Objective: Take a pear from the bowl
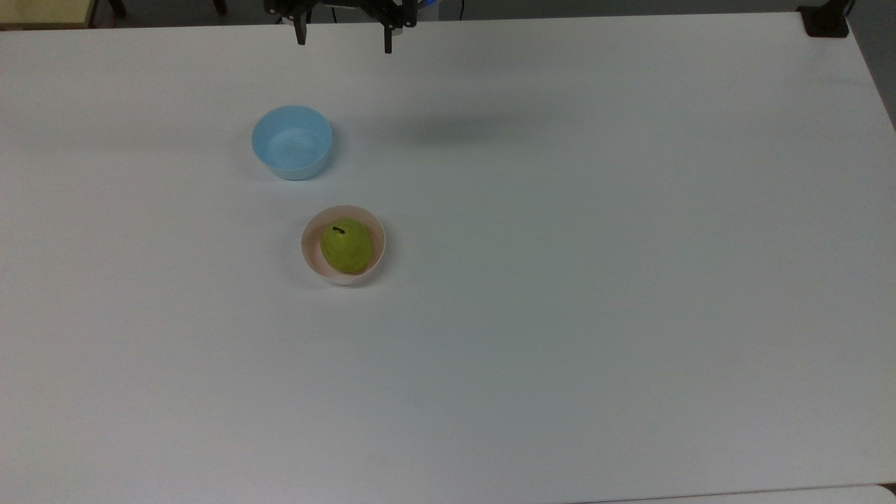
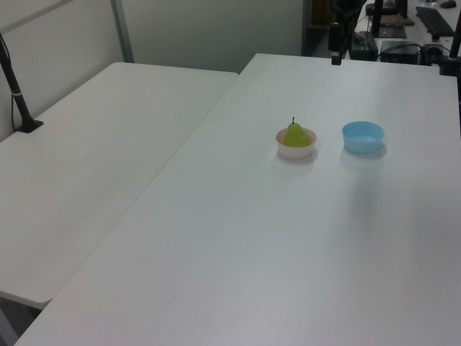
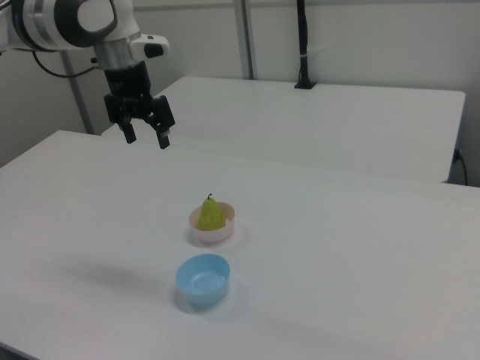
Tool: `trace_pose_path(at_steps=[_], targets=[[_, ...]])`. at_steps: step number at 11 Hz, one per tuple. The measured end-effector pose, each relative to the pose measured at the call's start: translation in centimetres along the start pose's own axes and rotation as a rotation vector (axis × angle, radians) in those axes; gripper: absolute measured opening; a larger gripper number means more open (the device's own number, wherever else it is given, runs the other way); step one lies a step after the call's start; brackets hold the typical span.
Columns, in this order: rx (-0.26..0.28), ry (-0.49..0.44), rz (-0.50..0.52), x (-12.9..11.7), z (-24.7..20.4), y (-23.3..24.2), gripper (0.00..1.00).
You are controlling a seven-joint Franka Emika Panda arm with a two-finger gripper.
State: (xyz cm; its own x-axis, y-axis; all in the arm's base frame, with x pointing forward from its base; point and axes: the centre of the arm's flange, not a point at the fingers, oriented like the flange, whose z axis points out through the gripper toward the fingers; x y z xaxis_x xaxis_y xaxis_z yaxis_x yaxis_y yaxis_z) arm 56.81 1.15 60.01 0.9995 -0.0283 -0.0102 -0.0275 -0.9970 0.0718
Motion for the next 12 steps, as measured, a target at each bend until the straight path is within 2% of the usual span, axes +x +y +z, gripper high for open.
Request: trace_pose_path(at_steps=[6,9,12], targets=[[0.0,-0.002,-0.008,0.0,0.1,0.0,1.0],[0.0,-0.003,-0.066,0.1,0.3,0.3,1.0],[-0.003,0.066,-0.11,2.0,1.4,0.9,1.0]])
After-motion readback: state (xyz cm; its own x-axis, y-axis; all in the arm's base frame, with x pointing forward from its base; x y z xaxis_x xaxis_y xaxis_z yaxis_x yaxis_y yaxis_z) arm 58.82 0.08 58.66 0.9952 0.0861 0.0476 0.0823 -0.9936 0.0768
